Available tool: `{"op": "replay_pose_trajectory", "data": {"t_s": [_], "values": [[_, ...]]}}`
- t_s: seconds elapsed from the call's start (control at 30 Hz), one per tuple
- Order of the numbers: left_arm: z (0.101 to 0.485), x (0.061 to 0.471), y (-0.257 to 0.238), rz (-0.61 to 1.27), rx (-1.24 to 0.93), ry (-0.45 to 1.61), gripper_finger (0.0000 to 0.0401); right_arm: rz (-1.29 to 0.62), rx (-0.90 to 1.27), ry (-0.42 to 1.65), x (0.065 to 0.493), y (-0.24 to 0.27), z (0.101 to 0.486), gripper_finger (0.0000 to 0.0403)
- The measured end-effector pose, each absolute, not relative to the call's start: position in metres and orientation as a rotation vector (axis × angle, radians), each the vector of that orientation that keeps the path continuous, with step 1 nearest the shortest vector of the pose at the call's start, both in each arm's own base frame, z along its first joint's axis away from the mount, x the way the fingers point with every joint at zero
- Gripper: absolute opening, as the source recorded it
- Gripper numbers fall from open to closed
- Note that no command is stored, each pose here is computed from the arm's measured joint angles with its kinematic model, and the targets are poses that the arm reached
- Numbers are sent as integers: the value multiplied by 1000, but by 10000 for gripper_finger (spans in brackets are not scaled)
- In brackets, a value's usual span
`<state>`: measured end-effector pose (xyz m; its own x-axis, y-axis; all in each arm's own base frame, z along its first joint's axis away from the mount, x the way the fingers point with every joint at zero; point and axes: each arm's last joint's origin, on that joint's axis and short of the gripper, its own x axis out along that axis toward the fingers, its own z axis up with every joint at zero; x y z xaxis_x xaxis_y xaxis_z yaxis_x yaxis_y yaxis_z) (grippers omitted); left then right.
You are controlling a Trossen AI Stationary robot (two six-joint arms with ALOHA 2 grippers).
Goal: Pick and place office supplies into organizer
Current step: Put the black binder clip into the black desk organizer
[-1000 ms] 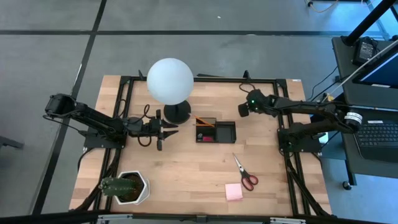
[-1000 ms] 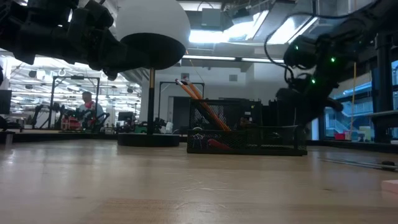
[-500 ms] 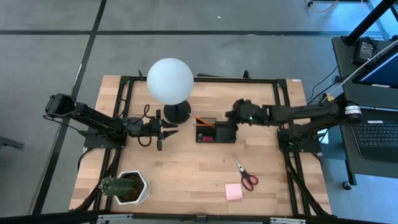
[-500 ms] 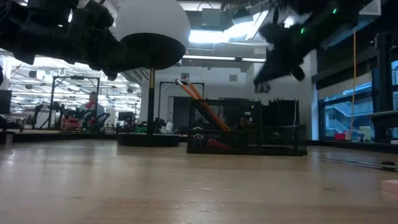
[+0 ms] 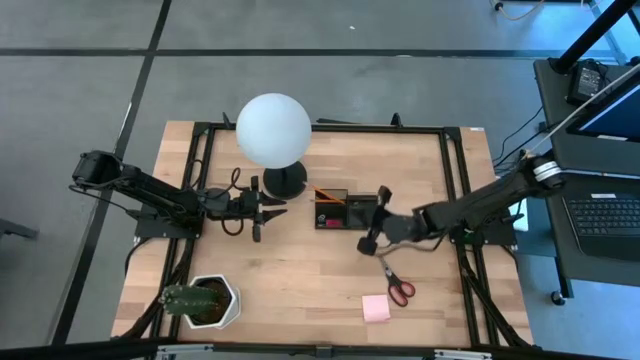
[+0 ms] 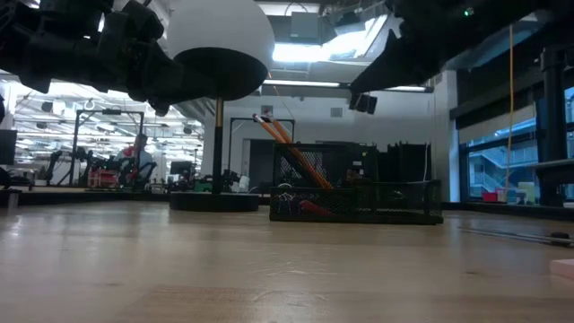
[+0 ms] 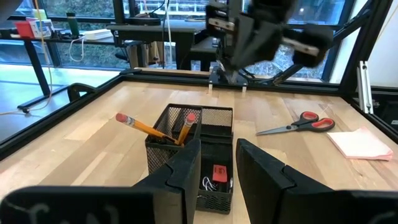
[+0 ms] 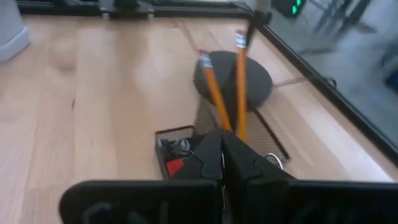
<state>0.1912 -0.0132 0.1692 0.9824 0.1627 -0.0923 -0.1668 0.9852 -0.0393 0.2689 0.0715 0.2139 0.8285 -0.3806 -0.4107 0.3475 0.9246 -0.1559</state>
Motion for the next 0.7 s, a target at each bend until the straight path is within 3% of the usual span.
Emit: {"op": "replay_pose_trajectory", "data": {"t_s": [0.7], "values": [[169,191,-13,166,-46,92,98,-328,-295,451,312,92,141,0]]}}
